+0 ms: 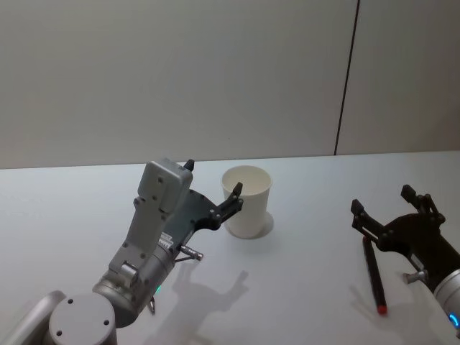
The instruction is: Place the pen into the pen holder.
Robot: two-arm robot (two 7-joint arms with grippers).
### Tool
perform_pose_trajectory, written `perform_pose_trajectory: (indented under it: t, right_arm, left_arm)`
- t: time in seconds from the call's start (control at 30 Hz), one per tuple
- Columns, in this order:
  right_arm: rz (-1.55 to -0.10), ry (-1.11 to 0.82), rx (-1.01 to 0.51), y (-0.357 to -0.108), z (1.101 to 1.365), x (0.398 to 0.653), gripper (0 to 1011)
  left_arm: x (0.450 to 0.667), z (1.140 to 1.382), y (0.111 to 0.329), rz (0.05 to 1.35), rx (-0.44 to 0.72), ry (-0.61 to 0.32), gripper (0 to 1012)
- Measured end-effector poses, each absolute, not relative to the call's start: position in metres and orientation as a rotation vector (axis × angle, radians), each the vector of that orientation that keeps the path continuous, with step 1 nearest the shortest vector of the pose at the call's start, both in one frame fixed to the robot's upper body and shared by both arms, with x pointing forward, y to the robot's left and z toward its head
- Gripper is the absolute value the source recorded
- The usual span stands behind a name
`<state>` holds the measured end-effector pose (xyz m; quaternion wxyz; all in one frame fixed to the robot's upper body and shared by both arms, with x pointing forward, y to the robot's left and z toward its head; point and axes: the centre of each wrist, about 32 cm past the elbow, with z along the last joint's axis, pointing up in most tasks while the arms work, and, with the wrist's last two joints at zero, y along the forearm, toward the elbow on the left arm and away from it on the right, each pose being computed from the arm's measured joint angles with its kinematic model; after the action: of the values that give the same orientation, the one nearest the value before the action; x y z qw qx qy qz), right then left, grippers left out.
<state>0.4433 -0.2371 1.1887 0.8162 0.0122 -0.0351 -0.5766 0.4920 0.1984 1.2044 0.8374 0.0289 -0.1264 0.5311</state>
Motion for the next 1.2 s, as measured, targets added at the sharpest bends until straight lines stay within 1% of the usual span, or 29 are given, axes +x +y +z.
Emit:
perform_pose_trajectory:
  t: [1.2]
  right_arm:
    - [-1.229,-0.075,0.026,-0.2371,1.1887,0.4433,1001]
  left_arm:
    - [0.4920,1.2044,0.1984,1.124,0.061,-0.268,1000]
